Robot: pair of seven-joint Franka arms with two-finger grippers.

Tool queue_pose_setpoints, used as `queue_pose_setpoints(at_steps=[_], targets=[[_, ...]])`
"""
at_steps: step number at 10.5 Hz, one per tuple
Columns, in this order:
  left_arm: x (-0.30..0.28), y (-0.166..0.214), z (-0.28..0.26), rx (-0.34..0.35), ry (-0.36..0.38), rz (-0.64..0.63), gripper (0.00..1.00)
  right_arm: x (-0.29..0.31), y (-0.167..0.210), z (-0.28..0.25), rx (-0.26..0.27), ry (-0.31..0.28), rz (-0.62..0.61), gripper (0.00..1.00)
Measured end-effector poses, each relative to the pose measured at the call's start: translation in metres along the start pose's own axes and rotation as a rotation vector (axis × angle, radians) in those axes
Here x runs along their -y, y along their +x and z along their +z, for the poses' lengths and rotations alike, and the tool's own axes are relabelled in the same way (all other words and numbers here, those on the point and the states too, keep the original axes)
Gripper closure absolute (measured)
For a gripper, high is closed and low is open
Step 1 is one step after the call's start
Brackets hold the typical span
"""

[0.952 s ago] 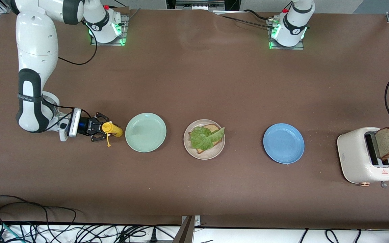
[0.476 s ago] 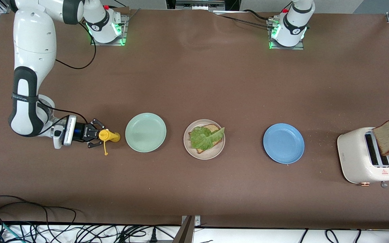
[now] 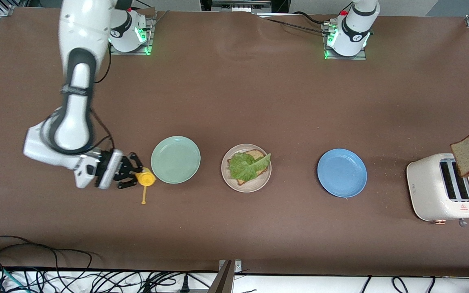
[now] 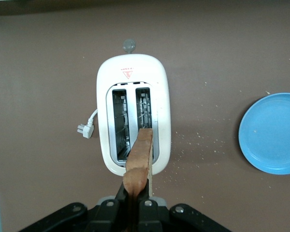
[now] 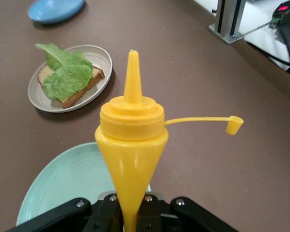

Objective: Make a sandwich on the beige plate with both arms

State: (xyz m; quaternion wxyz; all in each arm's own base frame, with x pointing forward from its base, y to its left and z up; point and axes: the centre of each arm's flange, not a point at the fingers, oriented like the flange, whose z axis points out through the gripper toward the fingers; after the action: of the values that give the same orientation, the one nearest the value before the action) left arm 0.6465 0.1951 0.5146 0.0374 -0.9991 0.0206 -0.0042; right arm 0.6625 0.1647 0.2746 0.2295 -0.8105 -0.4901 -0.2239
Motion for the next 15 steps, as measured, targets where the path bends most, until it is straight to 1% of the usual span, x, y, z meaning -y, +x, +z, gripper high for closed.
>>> queue_pose_setpoints(at_steps=[2,3,6,7,8,11,14,15], targets=[[-0.007,-0.003,-0.011,0.002,-0.001,0.007,0.90,0.038,0.040,0.029,0.135,-0.101,-0.022,0.94],[-0.007,-0.004,-0.011,0.005,-0.002,0.007,0.90,0.054,0.054,0.040,0.215,-0.155,-0.051,0.94],[-0.012,-0.003,-0.009,0.012,-0.009,0.011,0.90,0.110,0.101,0.072,0.478,-0.295,-0.184,0.94],[-0.018,-0.002,-0.009,0.018,-0.015,0.014,0.90,0.125,0.120,0.079,0.548,-0.342,-0.243,0.94],[-0.023,-0.002,-0.009,0.026,-0.020,0.013,0.90,0.135,0.136,0.083,0.605,-0.385,-0.306,0.94],[-0.024,-0.002,-0.008,0.030,-0.021,0.013,0.90,0.155,0.164,0.090,0.730,-0.455,-0.497,0.94],[-0.024,-0.002,-0.007,0.033,-0.022,0.013,0.90,0.192,0.176,0.112,0.879,-0.505,-0.707,0.94],[-0.024,-0.002,-0.007,0.034,-0.022,0.012,0.90,0.204,0.176,0.122,0.929,-0.516,-0.757,0.94]])
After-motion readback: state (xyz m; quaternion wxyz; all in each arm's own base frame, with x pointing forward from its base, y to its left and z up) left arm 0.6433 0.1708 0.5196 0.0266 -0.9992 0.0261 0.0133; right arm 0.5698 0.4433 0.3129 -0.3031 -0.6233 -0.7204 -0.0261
